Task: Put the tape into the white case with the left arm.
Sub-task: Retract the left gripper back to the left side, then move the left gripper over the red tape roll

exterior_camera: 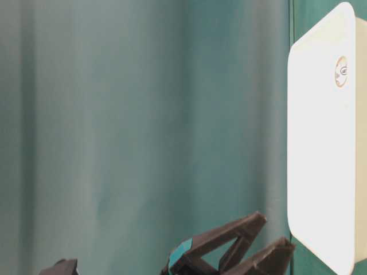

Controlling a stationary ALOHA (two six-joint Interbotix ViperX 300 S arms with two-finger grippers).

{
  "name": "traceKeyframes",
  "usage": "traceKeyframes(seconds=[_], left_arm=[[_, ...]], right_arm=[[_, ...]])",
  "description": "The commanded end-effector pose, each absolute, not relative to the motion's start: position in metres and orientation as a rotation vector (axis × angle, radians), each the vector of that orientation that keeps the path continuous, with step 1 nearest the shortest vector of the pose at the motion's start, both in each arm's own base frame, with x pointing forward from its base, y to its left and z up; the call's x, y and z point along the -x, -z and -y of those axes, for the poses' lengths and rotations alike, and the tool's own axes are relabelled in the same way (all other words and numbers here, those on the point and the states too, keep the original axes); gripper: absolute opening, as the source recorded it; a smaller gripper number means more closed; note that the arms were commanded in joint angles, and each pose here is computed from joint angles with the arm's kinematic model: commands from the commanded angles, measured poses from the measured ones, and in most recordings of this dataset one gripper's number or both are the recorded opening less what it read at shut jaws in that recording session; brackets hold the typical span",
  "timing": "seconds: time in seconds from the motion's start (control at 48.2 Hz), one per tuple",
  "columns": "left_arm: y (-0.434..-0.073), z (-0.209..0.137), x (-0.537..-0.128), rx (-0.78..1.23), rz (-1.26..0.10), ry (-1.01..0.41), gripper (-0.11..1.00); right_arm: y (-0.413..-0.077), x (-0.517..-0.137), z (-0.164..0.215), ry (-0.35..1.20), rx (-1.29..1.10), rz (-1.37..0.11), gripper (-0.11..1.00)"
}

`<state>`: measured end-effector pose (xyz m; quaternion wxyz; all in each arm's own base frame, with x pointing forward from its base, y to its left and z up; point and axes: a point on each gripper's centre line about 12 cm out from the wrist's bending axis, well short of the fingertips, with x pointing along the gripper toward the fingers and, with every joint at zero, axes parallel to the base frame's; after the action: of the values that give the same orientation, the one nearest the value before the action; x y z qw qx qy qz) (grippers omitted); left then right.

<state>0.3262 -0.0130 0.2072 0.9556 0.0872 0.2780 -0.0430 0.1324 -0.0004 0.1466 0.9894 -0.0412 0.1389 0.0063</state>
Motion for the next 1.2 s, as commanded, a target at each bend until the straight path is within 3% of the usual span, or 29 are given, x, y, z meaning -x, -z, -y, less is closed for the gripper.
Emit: traceKeyframes(seconds=[0.0, 0.85, 1.181], left_arm=[[-0.218, 0.014, -0.323, -0.176, -0.524, 0.086, 0.78], [-0.215, 0.022, -0.307, -0.183, -0.464, 0.108, 0.78], [-0.213, 0.049, -0.310, -0.196, -0.468, 0.190, 0.78]], right_arm=[[-0.151, -0.134, 0.000, -0.015, 0.082, -0.265, 0.98], [-0.151, -0.134, 0.000, -0.015, 0.081, -0.265, 0.98], [-0.151, -0.134, 0.000, -0.016, 0.082, -0.264, 0.98]])
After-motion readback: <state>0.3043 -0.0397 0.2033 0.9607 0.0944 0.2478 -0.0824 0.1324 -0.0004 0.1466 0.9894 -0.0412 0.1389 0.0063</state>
